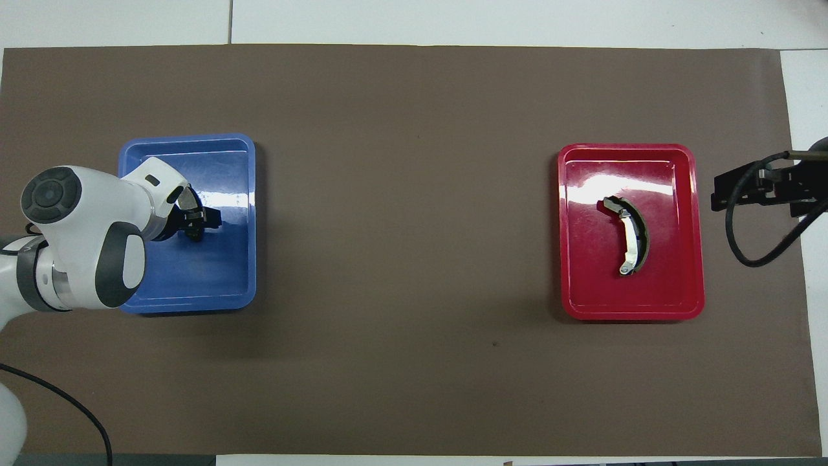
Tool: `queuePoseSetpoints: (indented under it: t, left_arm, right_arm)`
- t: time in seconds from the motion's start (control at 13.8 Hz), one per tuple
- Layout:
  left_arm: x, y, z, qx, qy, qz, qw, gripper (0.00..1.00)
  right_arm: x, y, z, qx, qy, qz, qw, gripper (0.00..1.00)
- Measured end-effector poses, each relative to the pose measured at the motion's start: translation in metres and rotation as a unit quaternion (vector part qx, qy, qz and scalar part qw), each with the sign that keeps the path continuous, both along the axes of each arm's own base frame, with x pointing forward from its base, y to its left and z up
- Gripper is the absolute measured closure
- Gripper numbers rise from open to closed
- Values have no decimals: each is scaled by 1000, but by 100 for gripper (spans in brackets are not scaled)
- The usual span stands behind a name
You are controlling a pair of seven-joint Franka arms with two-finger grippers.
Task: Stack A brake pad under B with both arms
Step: 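Close the left gripper on the dark brake pad and lift it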
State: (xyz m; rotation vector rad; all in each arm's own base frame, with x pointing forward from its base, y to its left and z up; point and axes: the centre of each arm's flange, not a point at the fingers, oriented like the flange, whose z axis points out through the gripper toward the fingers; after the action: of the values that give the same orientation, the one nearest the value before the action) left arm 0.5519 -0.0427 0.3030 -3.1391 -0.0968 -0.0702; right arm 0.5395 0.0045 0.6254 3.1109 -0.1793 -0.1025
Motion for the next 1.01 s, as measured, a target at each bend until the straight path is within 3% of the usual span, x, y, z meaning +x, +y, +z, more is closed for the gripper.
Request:
queuePoseSetpoints:
  t: [0.72,0.8,1.01]
  left_arm:
    - [5,12,-3,0,-17,11,1000,6]
    - [6,15,-3,0,-17,14,1000,13]
    - [7,17,-2,0,-19,15,1000,51]
  right_arm:
    - [0,0,0,0,0,0,1000,0]
    - [0,0,0,0,0,0,1000,0]
    - [0,0,0,0,0,0,1000,0]
